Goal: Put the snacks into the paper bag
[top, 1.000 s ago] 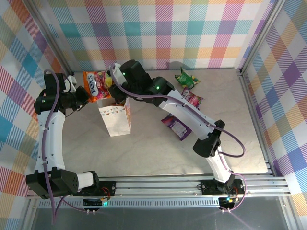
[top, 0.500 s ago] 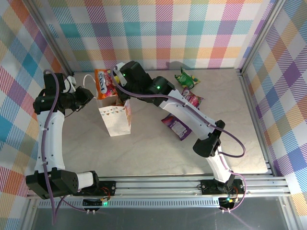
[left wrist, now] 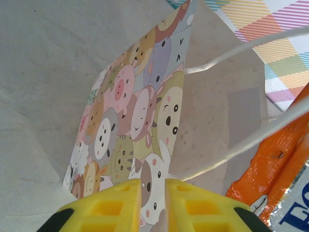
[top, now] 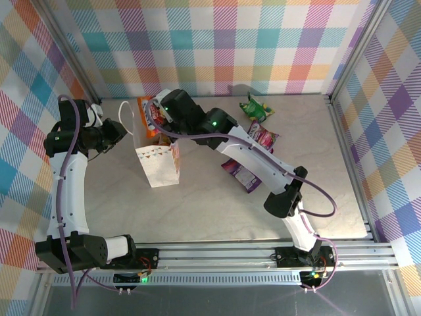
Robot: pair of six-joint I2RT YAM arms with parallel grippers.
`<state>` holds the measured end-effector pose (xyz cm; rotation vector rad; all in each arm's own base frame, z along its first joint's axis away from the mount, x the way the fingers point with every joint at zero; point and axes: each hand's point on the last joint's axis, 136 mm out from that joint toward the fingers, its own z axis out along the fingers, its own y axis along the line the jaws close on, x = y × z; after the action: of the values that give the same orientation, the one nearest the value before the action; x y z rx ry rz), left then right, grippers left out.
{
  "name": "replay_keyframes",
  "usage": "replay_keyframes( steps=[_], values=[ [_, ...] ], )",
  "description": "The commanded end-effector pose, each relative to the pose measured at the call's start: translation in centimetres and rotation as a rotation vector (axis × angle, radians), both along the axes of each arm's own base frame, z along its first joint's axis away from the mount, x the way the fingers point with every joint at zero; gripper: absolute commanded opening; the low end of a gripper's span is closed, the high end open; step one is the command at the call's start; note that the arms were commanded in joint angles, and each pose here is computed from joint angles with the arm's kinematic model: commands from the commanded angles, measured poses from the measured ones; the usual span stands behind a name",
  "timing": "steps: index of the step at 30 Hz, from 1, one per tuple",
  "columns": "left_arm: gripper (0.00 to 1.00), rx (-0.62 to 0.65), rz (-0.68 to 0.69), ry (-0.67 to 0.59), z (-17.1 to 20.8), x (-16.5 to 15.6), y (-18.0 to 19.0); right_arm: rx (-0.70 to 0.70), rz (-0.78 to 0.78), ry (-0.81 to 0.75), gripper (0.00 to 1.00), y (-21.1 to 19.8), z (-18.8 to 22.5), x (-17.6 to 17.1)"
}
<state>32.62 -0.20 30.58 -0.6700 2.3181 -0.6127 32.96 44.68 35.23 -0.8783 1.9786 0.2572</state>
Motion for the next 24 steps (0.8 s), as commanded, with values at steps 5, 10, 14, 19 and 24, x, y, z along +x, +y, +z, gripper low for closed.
replay_keyframes(
  steps=[5, 10, 14, 19, 24],
  values=[
    [0.23, 0.005, -0.002, -0.022, 0.9, -0.2, 0.2, -0.033, -0.033, -0.128, 0.0, -0.1, 2.2, 0.2],
    [0.32, -0.008, -0.027, -0.048, 1.5, 0.2, -0.2, -0.045, -0.055, -0.159, 0.0, -0.3, 2.8, 0.1],
    [0.37, -0.017, -0.038, -0.055, 1.6, 0.6, -0.4, -0.111, -0.043, -0.223, 0.0, -0.2, 3.0, 0.1],
    [0.44, -0.02, -0.05, -0.074, 2.0, 1.2, -0.4, -0.175, -0.054, -0.256, 0.0, 0.1, 2.3, 0.4],
    [0.45, -0.018, -0.049, -0.09, 2.0, 2.2, -0.2, -0.22, -0.076, -0.296, 0.0, 0.0, 2.2, 0.7]
  ],
)
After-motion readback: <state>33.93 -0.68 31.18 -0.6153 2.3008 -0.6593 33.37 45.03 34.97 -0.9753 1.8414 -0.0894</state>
